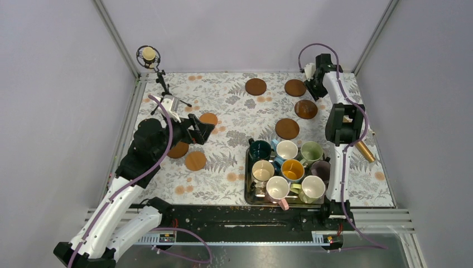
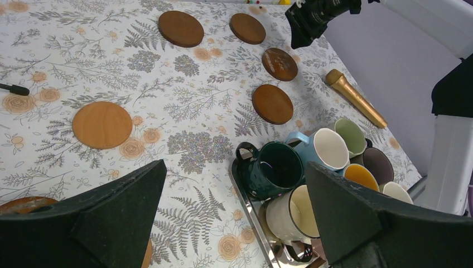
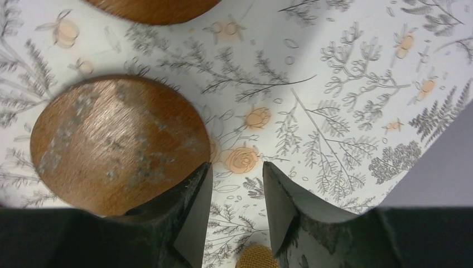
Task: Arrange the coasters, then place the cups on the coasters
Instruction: Move the coaster to the center of the board.
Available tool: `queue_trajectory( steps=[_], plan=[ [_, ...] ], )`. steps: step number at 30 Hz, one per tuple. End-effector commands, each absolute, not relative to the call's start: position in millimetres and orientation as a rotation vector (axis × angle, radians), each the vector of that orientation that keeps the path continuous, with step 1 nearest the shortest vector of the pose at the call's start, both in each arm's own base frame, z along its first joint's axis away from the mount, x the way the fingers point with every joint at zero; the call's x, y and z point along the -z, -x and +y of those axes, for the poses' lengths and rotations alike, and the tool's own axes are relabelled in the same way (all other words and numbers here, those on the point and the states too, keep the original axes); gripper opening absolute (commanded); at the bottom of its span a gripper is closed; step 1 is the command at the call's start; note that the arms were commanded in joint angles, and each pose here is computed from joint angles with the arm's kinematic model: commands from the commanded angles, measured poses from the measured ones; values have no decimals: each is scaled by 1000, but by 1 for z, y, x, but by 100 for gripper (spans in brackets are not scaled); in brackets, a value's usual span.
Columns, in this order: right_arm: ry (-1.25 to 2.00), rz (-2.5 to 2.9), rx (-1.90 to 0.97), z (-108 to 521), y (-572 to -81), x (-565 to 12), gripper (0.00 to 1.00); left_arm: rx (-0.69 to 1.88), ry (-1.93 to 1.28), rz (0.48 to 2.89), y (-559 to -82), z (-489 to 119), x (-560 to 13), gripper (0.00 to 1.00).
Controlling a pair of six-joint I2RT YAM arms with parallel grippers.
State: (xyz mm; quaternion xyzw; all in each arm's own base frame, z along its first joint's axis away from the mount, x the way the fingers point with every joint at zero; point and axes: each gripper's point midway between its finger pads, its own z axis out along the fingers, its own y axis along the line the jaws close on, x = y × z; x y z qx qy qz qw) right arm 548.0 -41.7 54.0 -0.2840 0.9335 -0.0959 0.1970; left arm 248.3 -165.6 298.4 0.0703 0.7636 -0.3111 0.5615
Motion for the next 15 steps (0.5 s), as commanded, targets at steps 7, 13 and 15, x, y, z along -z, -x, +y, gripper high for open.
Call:
queue_trajectory(
  steps=[7, 13, 15],
  plan=[
    [-46, 2546, 56, -10, -567, -118, 46, 738, -179, 1712, -249, -166, -322, 99],
    [-558, 2330, -415, 43, -600, -109, 44, 745, -181, 1715, -249, -167, -321, 99],
    [-684, 2295, -471, 47, -609, -90, 44, 745, -181, 1717, -249, -167, -320, 99]
  ],
)
